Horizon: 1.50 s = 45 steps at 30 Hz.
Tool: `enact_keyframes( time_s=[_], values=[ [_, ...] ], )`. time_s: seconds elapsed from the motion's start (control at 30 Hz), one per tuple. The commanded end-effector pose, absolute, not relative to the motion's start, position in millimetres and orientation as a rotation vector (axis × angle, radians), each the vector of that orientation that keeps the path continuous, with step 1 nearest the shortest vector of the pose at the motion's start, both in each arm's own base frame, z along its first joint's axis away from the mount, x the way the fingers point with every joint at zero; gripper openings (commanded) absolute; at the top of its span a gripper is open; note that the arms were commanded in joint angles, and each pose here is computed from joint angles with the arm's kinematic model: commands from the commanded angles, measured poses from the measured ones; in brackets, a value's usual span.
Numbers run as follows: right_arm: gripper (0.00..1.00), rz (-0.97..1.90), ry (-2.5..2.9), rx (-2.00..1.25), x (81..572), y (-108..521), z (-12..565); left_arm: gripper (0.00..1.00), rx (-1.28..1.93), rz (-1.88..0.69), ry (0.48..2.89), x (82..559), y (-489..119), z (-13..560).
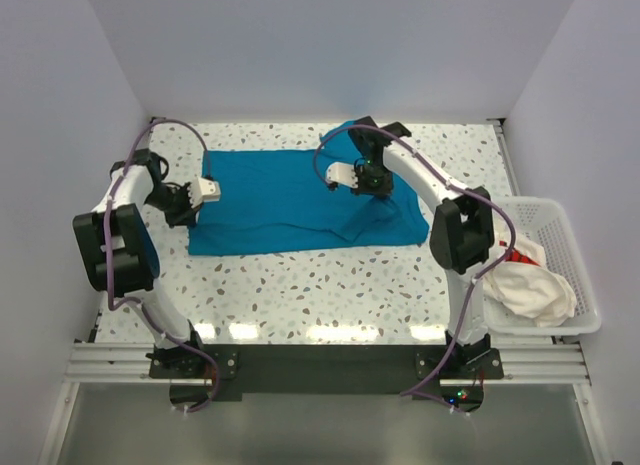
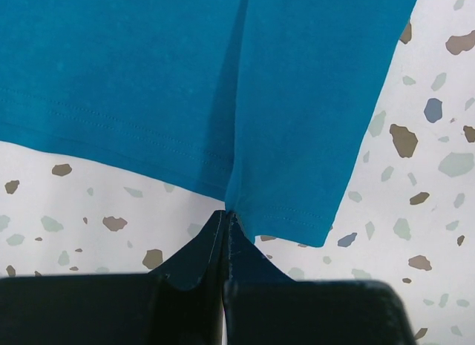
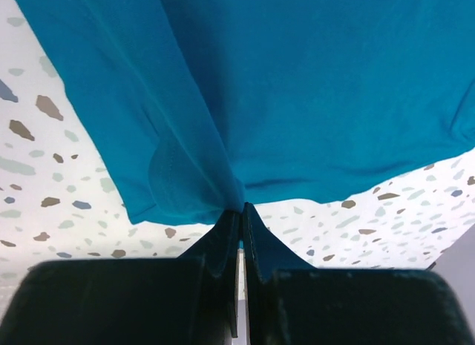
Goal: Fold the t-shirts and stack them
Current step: Fold the tshirt
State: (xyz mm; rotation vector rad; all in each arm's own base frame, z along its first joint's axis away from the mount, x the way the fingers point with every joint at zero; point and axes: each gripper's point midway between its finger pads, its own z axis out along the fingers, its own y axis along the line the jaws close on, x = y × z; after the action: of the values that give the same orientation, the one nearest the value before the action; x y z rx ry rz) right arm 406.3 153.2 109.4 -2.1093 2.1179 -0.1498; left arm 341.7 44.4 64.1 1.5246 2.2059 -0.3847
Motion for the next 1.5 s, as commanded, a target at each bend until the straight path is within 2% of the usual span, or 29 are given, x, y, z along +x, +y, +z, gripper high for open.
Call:
enact_keyframes(
  time_s=[0.0,0.97,1.0,1.07,1.1,1.13,1.17,1.2,1.27,1.37,1.47],
  values=[
    [0.00,-0.208,2.067,-2.112,421.5,151.9,123.7,0.00,1.489,-0.340,2.184,356.0,51.3,71.3],
    [0.00,-0.286,2.117,-2.083,456.6,138.5,88.8,0.00,1.383,-0.310,2.244,381.4,61.7,51.5],
    [0.05,-0.291,2.119,-2.077,457.9,138.5,88.5,0.00,1.372,-0.311,2.250,382.6,61.9,50.4],
    [0.21,-0.303,2.131,-2.051,460.2,137.1,89.4,0.09,1.327,-0.309,2.281,384.9,63.0,50.1],
    [0.32,-0.307,2.138,-2.035,461.4,135.9,91.0,0.25,1.306,-0.308,2.295,385.9,63.6,49.8],
    [0.47,-0.310,2.161,-1.997,462.4,133.3,94.0,0.30,1.283,-0.296,2.318,385.8,66.4,50.6],
    [0.52,-0.313,2.184,-1.961,463.1,126.8,99.7,0.34,1.230,-0.297,2.346,385.6,67.6,55.5],
    [0.54,-0.300,2.234,-1.909,459.2,122.7,105.3,0.47,1.181,-0.296,2.360,385.3,71.6,59.5],
    [0.57,-0.234,2.315,-1.814,452.3,112.0,114.2,0.56,1.052,-0.327,2.380,383.8,76.5,73.5],
    [0.59,-0.080,2.487,-1.631,430.7,98.1,123.4,0.67,0.905,-0.408,2.436,372.1,75.0,84.2],
    [0.57,0.119,2.675,-1.435,404.6,83.5,119.0,0.69,0.797,-0.510,2.486,354.0,64.1,83.3]
  ],
)
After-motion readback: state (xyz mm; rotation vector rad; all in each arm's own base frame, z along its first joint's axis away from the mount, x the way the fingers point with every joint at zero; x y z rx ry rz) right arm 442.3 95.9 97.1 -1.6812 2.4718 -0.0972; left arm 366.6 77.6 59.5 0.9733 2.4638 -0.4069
